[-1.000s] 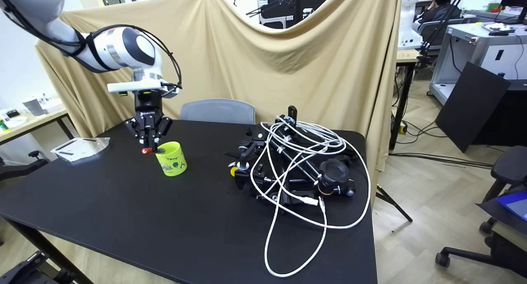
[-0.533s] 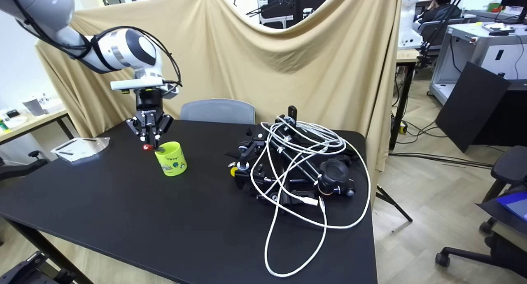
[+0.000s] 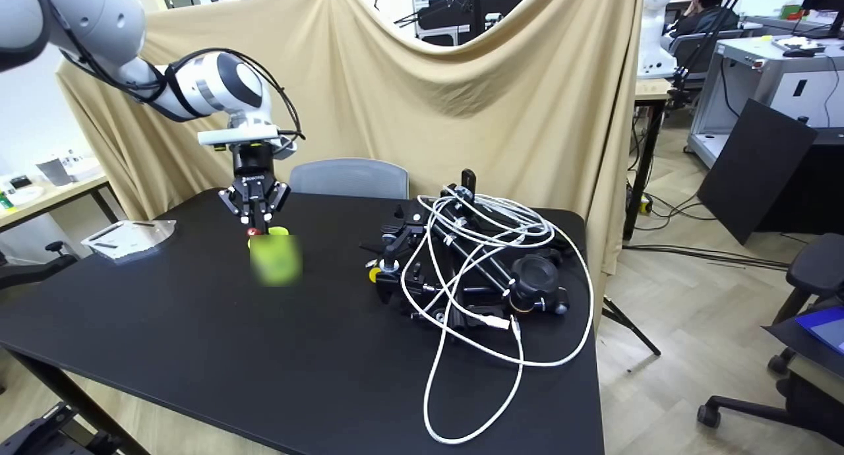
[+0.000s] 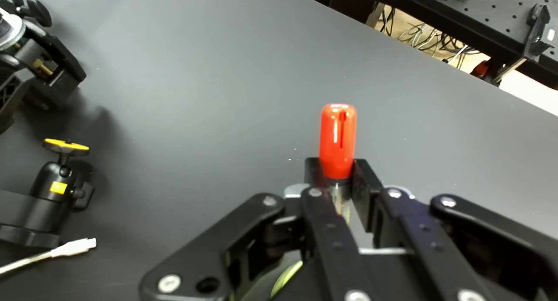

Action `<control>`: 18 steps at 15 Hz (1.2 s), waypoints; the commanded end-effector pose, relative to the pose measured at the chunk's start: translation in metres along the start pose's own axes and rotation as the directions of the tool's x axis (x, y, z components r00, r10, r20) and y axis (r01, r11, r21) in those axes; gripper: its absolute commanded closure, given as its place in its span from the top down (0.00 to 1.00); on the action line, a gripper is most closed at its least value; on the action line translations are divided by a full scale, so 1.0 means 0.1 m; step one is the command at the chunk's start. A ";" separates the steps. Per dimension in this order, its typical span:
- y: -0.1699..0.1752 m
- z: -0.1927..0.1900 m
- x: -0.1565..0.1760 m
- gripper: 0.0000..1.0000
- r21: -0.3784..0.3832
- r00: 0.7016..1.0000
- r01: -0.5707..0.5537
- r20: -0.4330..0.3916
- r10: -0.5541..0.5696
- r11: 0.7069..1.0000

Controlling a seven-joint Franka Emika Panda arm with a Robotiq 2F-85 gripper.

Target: Put the marker in the mug

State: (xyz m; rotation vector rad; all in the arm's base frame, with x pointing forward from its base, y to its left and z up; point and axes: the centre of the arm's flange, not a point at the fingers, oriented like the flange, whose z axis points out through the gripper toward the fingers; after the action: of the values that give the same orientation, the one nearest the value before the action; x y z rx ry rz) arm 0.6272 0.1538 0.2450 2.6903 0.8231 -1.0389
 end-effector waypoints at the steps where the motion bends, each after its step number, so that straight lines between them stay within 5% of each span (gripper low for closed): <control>1: 0.08 -0.12 0.24 0.05 -0.021 0.999 0.034 0.007 -0.034 0.999; 8: 0.01 -0.11 0.48 0.05 -0.047 0.996 0.087 0.002 -0.087 0.995; 9: -0.01 -0.11 0.49 0.46 -0.051 0.996 0.093 -0.001 -0.093 0.994; 18: -0.16 -0.23 0.09 0.98 -0.065 0.996 0.056 -0.064 -0.060 0.996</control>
State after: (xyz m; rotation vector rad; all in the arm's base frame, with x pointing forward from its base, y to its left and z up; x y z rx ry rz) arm 0.6520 0.1854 0.2322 2.6539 0.9844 -0.9588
